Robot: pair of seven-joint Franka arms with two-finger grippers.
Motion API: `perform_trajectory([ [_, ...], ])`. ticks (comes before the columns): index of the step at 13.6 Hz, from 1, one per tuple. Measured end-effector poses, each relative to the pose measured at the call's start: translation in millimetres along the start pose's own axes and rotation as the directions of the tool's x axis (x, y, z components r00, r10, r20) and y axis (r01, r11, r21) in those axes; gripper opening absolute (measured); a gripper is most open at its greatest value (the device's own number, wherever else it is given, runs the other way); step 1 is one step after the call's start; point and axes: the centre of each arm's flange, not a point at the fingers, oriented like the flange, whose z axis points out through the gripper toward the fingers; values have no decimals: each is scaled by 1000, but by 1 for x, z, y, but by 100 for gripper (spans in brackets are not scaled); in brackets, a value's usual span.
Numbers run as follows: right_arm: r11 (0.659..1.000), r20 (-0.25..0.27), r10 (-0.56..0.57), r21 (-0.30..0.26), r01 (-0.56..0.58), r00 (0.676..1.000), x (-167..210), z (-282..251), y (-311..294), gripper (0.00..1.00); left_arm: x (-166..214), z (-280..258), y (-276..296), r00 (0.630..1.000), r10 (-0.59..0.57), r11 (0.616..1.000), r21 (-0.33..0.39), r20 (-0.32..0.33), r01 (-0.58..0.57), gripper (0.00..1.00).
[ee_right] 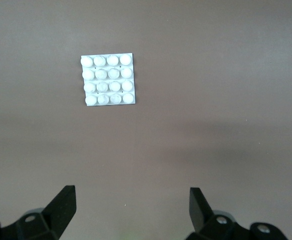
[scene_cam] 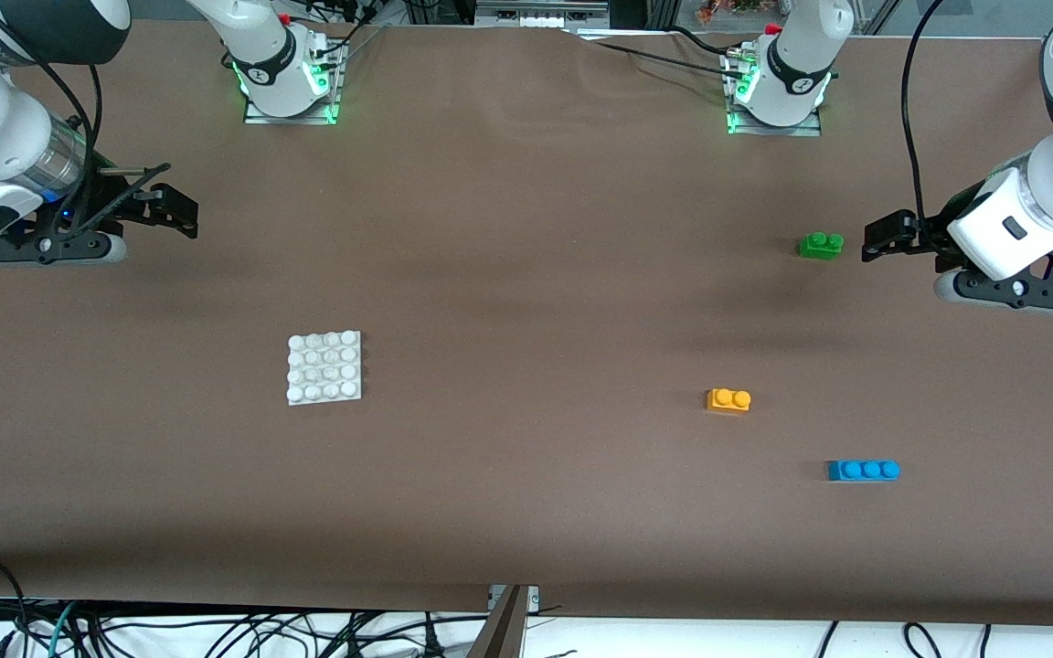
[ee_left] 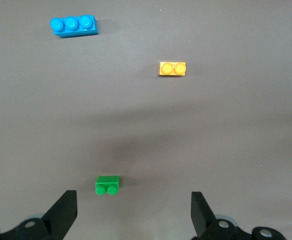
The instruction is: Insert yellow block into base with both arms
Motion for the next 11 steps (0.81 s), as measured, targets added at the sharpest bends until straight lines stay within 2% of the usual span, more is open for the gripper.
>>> perform_trajectory([
  [11,1000,5,0,0,0,1000,0,2,0,100,0,0,0,1000,0,1000,0,0,0,100],
])
